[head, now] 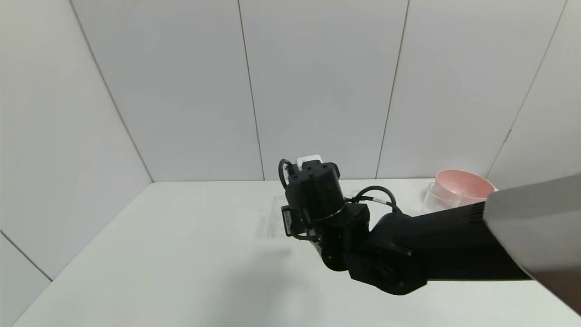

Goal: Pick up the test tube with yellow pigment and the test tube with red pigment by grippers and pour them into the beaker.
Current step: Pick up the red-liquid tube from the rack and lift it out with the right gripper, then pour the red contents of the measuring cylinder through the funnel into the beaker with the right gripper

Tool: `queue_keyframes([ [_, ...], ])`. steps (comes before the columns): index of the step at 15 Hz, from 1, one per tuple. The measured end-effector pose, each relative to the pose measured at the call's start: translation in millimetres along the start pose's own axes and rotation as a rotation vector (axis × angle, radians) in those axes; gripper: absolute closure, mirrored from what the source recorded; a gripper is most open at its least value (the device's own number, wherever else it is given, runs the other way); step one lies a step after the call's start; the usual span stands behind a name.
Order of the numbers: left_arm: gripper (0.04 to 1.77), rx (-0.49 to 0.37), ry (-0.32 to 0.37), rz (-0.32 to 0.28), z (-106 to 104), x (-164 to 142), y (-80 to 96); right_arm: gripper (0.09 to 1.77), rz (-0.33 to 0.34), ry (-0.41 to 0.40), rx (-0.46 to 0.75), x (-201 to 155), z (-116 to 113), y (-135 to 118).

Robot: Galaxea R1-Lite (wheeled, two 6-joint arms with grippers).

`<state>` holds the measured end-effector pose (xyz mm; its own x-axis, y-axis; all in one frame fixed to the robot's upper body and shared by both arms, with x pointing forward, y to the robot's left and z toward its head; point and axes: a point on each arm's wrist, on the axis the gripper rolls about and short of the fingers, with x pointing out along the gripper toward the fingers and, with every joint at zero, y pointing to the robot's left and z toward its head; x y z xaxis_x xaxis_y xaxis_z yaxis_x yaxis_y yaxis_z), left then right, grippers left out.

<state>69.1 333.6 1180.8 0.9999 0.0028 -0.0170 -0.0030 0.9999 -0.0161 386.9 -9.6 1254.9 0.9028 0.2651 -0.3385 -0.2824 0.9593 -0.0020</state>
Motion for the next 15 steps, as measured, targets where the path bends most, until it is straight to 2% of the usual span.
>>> queue_keyframes([
  [3,0.09,0.0,0.0,0.0,0.0,0.0,0.0,1.36,0.075,0.022,-0.023,-31.1,-5.8,-23.7],
  [6,0.09,0.0,0.0,0.0,0.0,0.0,0.0,1.36,0.141,0.039,-0.033,-60.1,-9.7,-60.7],
  [15,0.09,0.0,0.0,0.0,0.0,0.0,0.0,1.36,0.219,0.031,-0.006,-95.9,3.8,-212.3],
])
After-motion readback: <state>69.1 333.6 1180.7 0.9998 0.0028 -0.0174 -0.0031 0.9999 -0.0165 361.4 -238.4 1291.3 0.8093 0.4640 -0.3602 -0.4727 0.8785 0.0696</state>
